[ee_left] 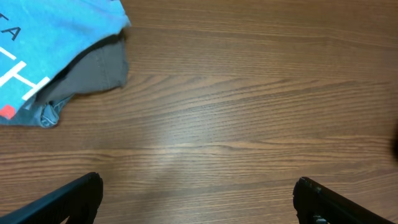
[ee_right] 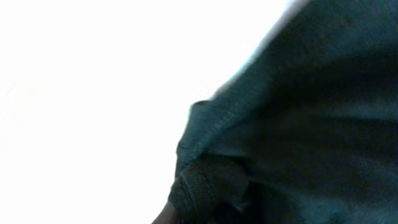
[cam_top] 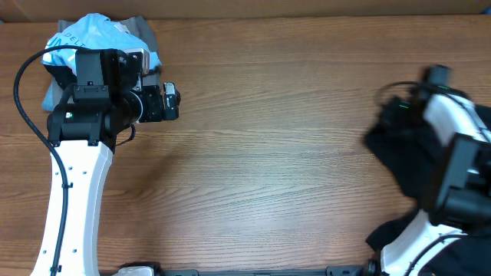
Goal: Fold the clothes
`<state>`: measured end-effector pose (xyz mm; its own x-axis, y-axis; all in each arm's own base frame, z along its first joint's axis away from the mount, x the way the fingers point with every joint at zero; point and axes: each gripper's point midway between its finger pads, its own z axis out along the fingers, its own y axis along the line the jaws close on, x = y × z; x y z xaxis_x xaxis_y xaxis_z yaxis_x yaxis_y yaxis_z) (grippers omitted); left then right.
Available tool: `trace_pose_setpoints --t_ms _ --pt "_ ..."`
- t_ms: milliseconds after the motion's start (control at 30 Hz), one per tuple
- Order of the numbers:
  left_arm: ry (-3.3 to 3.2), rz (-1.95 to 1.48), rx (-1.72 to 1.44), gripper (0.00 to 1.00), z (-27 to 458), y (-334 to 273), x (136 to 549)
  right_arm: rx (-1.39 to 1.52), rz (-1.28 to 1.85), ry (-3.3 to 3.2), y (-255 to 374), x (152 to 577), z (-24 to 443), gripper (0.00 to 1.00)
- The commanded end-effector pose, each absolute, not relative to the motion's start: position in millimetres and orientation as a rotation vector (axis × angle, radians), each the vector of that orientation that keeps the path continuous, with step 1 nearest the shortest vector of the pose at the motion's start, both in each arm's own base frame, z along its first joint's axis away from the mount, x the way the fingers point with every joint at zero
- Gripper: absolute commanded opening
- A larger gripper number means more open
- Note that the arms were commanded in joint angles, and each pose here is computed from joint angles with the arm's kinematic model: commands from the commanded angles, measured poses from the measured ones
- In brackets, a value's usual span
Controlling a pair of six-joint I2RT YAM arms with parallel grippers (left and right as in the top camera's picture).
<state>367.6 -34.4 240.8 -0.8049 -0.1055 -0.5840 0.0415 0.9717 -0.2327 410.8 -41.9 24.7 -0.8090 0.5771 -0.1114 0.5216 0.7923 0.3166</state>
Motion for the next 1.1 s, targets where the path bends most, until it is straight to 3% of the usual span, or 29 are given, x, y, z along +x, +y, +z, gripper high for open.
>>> trace_pose_setpoints --t_ms 0,100,167,267,433,700,900,1000,1067 --pt "2.427 -0.285 0.025 1.0 261.9 -32.9 369.2 0.36 0.598 2.801 94.3 419.3 71.3 0.04" --pt "2.374 -0.177 0.026 1.0 283.1 -20.1 367.6 0.045 0.651 2.856 186.7 389.9 74.9 0.08" --pt "2.314 -0.092 -0.001 1.0 306.6 -8.3 365.5 -0.16 0.641 2.876 238.3 360.6 73.5 0.38" --pt "2.216 -0.063 -0.009 1.0 344.2 -4.4 359.3 -0.3 0.533 2.873 279.4 330.4 71.4 0.61" --pt "2.199 -0.133 0.028 1.0 351.6 -15.7 356.6 -0.217 0.314 2.806 262.1 336.7 100.5 0.63" --pt "2.32 -0.32 0.182 1.0 309.3 -70.8 376.2 0.178 0.331 2.492 154.9 365.3 240.8 0.66" --pt "2.367 -0.571 0.357 0.98 271.3 -138.4 396.9 0.353 0.373 2.225 80.6 336.5 331.1 0.76" --pt "2.446 -0.514 0.391 1.0 228.0 -153.4 416.6 0.391 0.375 2.144 60.1 315.0 356.1 0.79" --pt "2.51 -0.442 0.394 0.82 193.6 -157.8 429.5 0.399 0.378 2.116 53.9 302.2 365.4 0.8"
